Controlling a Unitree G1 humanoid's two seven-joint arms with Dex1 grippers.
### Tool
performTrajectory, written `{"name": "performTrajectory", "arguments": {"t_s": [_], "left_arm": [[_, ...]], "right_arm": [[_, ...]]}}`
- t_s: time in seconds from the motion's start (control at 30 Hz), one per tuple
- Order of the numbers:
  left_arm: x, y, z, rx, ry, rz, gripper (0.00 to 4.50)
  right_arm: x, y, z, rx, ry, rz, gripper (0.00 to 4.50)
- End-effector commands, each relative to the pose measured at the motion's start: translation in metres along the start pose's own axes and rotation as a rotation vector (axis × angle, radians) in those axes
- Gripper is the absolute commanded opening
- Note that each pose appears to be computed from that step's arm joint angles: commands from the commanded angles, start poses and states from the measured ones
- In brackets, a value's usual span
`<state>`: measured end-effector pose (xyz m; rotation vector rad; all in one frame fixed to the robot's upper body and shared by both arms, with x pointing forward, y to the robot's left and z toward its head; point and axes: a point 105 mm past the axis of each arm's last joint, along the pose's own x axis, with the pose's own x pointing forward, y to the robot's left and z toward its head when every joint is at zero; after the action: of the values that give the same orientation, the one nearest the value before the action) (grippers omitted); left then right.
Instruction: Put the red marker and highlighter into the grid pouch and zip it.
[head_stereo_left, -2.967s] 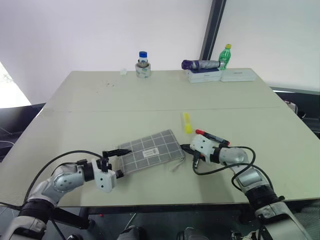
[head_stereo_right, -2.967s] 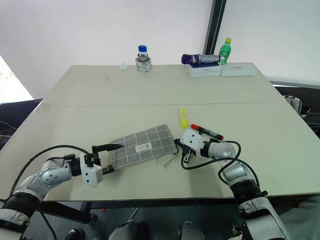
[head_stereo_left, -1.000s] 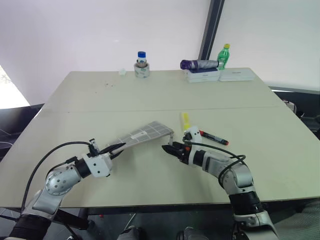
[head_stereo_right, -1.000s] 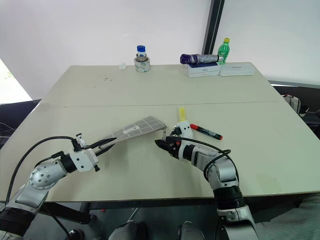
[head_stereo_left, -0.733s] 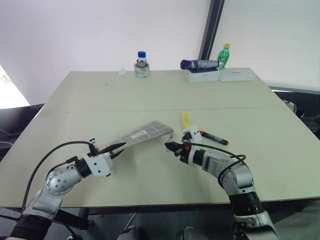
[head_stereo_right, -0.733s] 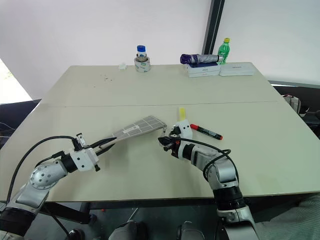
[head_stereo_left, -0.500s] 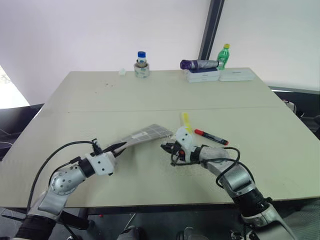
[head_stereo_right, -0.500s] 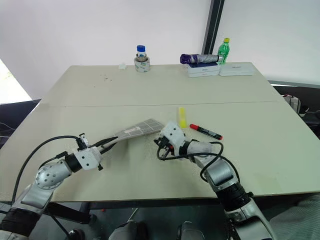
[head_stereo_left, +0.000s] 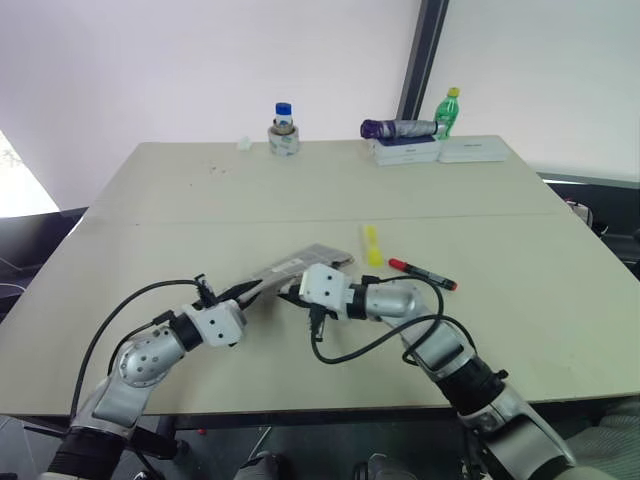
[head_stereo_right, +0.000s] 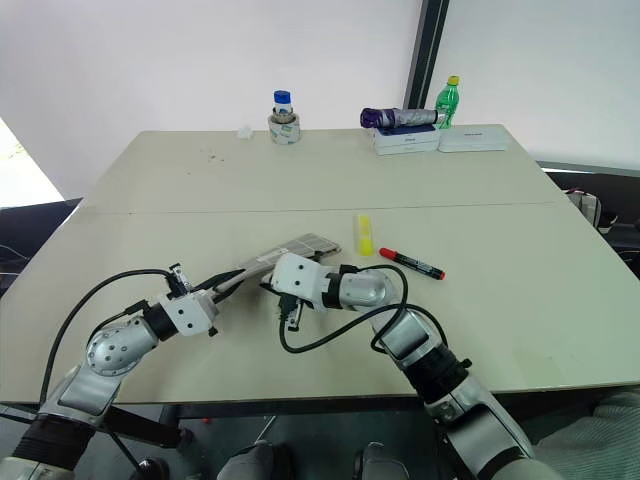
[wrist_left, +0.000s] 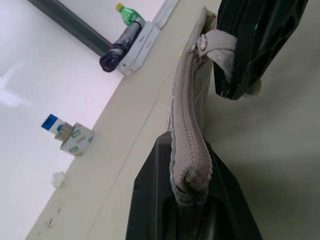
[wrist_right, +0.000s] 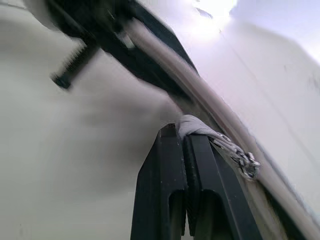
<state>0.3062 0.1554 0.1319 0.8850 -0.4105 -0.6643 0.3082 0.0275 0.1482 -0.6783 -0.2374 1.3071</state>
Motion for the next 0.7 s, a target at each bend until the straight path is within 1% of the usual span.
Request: {"name": "performTrajectory", "arguments": {"t_s": [0.03,0.27,0.47,0.5,0.57,0.63,0.7], "left_arm": [[0.003,0.006,0.004,0.027,-0.013,0.029,0.0],[0.004,0.004,0.002,0.027,-0.003,0.034,0.0],[-0.001,0.009,-0.003,0.038,0.017,0.062,0.0],[-0.002,0.01,-0.004,0.038,0.019,0.07,0.0],[-0.002,0.011,-0.004,0.043,0.021,0.082,0.0],[-0.002,0.013,-0.004,0.051,0.019,0.089,0.0],[-0.002,0.014,-0.005,0.063,0.019,0.093,0.0]], "right_arm": [[0.011,0.013,0.015,-0.125,-0.05,0.094,0.05],[0.019,0.019,0.017,-0.262,-0.06,0.182,0.05],[0.01,0.011,0.006,-0.287,-0.04,0.143,0.05],[0.006,0.012,0.004,-0.252,-0.042,0.16,0.29],[-0.001,0.011,0.003,-0.226,-0.055,0.165,0.95],[-0.007,0.012,-0.002,-0.213,-0.047,0.164,1.87],[-0.014,0.011,-0.008,-0.196,-0.027,0.141,2.98]]}}
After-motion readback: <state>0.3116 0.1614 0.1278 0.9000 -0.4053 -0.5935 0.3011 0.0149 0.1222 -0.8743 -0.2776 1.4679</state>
